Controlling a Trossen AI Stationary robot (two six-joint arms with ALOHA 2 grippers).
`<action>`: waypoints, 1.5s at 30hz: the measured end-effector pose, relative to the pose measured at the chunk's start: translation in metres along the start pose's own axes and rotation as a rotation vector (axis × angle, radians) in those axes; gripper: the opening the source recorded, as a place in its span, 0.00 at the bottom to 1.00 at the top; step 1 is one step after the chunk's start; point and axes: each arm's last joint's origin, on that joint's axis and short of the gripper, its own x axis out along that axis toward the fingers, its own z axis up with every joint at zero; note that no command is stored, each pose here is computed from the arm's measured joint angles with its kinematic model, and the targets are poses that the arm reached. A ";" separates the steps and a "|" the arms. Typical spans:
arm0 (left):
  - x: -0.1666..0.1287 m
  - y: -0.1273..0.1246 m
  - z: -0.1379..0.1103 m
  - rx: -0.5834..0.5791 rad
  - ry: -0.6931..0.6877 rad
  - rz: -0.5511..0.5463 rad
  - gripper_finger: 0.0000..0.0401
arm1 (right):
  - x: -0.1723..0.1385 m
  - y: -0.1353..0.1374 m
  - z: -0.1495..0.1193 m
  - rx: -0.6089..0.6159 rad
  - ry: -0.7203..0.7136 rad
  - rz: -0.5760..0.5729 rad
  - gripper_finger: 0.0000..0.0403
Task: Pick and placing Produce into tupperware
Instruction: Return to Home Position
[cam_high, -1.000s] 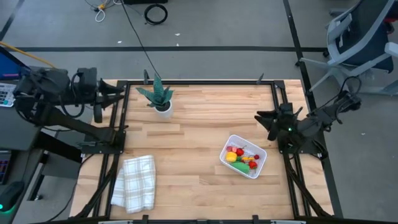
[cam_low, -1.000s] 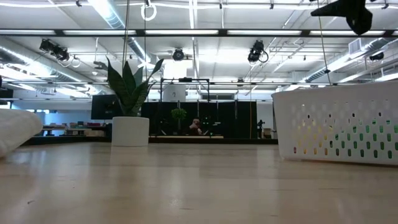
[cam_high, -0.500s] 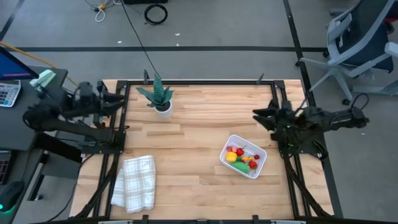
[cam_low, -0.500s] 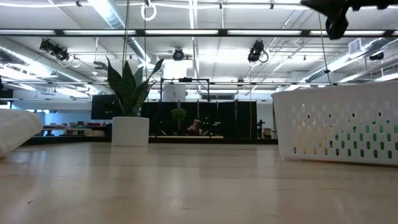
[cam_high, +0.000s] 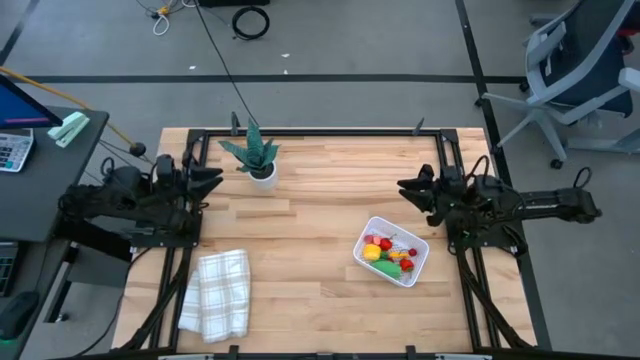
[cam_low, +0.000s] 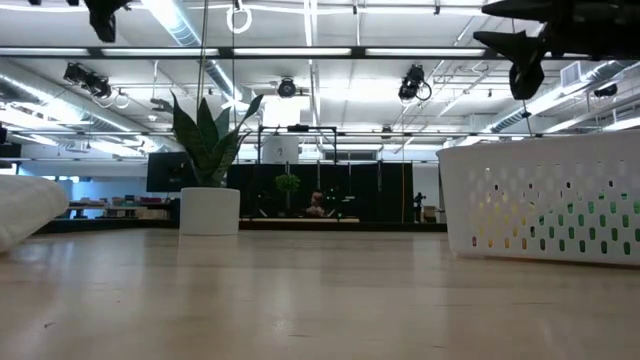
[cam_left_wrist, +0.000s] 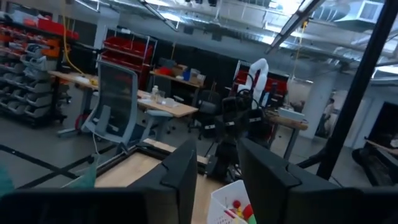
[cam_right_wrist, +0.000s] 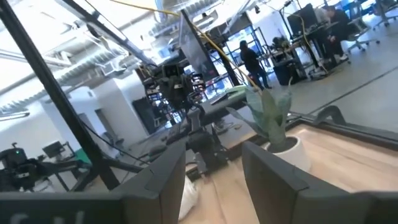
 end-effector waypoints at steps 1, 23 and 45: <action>-0.001 0.002 -0.004 0.000 -0.003 0.004 0.32 | 0.000 -0.001 -0.001 -0.002 -0.002 0.000 0.41; -0.003 0.027 -0.071 -0.058 -0.063 0.112 0.33 | 0.000 -0.001 -0.002 -0.070 0.008 0.009 0.41; 0.002 0.037 -0.114 -0.063 -0.059 0.124 0.35 | -0.004 -0.013 -0.025 -0.022 0.254 -0.118 0.41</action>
